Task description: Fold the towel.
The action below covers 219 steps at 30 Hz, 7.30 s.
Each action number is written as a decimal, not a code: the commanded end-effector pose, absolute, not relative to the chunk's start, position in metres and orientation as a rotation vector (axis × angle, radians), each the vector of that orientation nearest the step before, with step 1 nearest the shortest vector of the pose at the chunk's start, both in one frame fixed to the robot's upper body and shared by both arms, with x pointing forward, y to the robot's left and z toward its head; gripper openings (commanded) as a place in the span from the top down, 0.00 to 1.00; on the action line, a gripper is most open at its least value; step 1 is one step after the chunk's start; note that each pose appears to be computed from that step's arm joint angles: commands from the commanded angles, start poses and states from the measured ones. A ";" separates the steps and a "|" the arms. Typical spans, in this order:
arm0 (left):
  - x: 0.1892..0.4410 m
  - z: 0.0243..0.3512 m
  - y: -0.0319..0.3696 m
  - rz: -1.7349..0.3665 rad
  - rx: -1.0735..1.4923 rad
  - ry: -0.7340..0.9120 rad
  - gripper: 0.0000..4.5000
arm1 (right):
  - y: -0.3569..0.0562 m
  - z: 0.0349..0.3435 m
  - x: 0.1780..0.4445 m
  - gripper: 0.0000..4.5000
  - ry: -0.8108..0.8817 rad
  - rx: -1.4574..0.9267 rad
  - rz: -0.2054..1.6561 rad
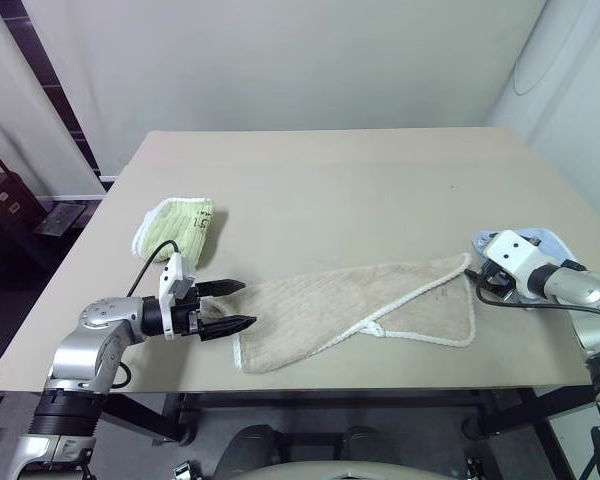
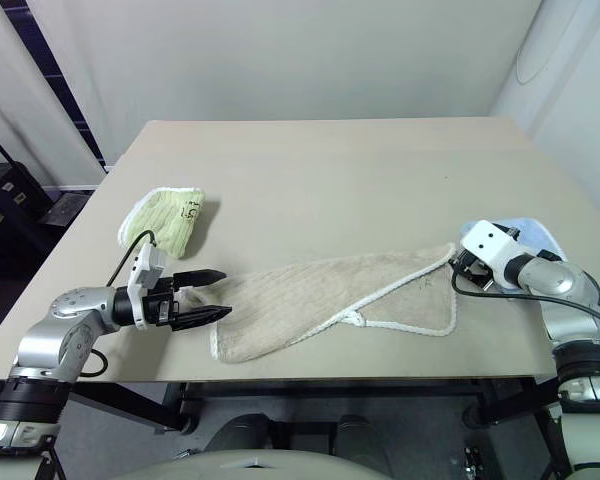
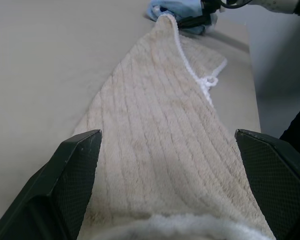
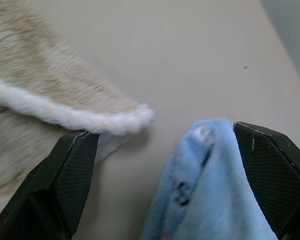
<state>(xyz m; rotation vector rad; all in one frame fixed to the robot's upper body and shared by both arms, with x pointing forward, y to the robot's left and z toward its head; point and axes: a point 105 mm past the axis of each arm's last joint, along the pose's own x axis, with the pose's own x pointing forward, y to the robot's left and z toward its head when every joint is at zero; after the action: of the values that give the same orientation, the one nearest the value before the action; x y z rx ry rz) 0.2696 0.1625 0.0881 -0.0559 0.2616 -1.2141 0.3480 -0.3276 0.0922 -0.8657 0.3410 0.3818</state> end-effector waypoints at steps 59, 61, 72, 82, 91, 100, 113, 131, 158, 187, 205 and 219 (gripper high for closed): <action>0.281 0.101 0.145 -1.340 0.034 0.137 0.00 | -0.166 0.291 0.405 0.99 -0.128 -0.566 0.369; 0.281 0.102 0.145 -1.347 0.047 0.130 0.00 | -0.170 0.299 0.411 0.99 -0.134 -0.590 0.316; 0.271 0.117 0.110 -1.506 0.057 0.045 0.00 | -0.169 0.315 0.435 0.99 -0.129 -0.611 0.172; 0.274 0.099 0.050 -1.687 0.100 0.162 0.00 | -0.175 0.312 0.448 0.99 -0.100 -0.566 0.108; 0.301 0.075 0.065 -1.583 0.198 0.275 0.00 | -0.182 0.302 0.446 0.99 -0.074 -0.557 0.094; 0.330 0.068 0.103 -1.412 0.270 0.317 0.00 | -0.182 0.298 0.443 0.99 -0.084 -0.589 0.079; 0.377 0.071 0.112 -1.125 0.328 0.183 0.00 | -0.173 0.306 0.424 0.99 -0.118 -0.637 0.088; 0.349 0.139 0.120 -1.335 0.230 -0.062 0.00 | -0.174 0.293 0.425 0.99 -0.072 -0.570 0.116; 0.317 0.040 0.058 -1.554 0.361 0.286 0.00 | -0.187 0.278 0.428 0.99 -0.005 -0.566 0.077; 0.333 0.061 0.068 -1.496 0.278 0.289 0.99 | -0.192 0.266 0.428 1.00 0.013 -0.630 0.057; 0.463 0.257 0.173 -0.589 -0.032 -0.189 0.99 | -0.275 0.280 0.437 1.00 0.030 -0.615 -0.150; 0.449 0.242 0.183 -0.709 0.110 -0.147 0.99 | -0.267 0.262 0.421 1.00 -0.016 -0.533 0.052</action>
<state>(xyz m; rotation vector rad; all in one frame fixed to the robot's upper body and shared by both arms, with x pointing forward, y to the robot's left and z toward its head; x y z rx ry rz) 0.4595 0.1784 0.2574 0.0731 -0.1934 -0.6074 0.4341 -0.2693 0.2479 -0.5525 0.0342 0.0089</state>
